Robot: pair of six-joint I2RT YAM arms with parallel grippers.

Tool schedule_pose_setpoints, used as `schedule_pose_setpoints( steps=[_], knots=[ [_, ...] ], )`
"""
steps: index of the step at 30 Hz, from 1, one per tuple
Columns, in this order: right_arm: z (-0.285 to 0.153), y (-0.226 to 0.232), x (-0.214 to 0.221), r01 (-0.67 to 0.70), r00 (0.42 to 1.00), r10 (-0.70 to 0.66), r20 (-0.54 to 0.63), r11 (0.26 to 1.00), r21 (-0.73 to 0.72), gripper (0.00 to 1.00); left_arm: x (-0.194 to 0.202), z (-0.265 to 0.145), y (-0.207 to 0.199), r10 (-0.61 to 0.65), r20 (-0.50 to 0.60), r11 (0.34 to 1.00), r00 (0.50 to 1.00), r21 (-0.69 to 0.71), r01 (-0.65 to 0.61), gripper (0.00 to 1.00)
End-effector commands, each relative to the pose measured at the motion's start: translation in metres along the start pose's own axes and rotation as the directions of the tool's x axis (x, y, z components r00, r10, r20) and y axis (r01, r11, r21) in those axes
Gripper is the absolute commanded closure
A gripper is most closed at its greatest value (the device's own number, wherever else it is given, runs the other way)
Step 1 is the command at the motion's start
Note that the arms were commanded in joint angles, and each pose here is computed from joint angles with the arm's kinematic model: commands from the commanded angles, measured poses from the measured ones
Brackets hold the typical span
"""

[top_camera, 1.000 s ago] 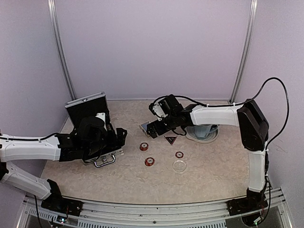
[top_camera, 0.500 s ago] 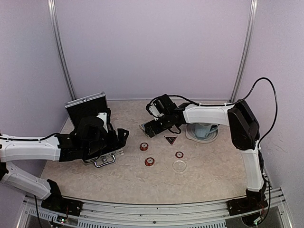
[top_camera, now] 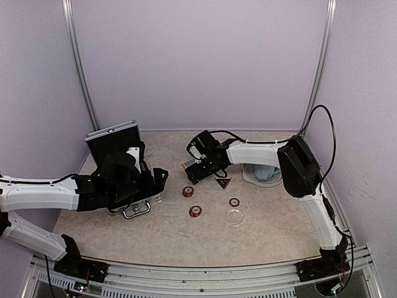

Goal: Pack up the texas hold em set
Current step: Pick up the poker case from the center of the board, then pass from the right arm to the left

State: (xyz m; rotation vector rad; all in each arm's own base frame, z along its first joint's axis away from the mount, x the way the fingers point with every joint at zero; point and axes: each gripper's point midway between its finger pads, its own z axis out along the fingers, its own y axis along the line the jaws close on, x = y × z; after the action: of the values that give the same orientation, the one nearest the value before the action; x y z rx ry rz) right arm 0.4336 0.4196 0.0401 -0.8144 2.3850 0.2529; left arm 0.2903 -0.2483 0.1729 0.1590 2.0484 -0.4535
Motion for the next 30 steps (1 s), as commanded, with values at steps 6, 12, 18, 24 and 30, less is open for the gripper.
schedule_pose_setpoints(
  steps=[6, 12, 18, 24, 30],
  knots=[
    [0.02, 0.001, 0.005, 0.006, 1.0, -0.007, -0.022, 1.0, -0.008, 0.08, -0.005, -0.004, 0.001, 0.0, 0.01, 1.0, 1.0, 0.001, 0.0, 0.01],
    [0.023, -0.004, 0.006, 0.008, 1.0, -0.008, -0.025, 1.0, -0.022, 0.28, -0.005, -0.006, 0.005, -0.003, 0.011, 1.0, 1.0, -0.008, 0.003, 0.01],
    [-0.013, -0.009, -0.002, 0.095, 0.995, -0.095, 0.033, 0.995, -0.021, 0.46, -0.011, -0.009, 0.002, 0.017, 0.01, 0.999, 1.0, 0.04, -0.017, 0.01],
    [-0.087, 0.013, -0.016, 0.274, 0.954, -0.246, 0.172, 0.947, -0.166, 0.5, -0.025, -0.017, 0.001, 0.017, 0.022, 0.991, 1.0, 0.136, -0.02, 0.01],
    [-0.159, 0.054, 0.0, 0.445, 0.889, -0.347, 0.299, 0.81, -0.383, 0.47, -0.034, -0.027, -0.02, 0.105, 0.02, 0.958, 0.994, 0.268, -0.107, 0.01]
  ],
)
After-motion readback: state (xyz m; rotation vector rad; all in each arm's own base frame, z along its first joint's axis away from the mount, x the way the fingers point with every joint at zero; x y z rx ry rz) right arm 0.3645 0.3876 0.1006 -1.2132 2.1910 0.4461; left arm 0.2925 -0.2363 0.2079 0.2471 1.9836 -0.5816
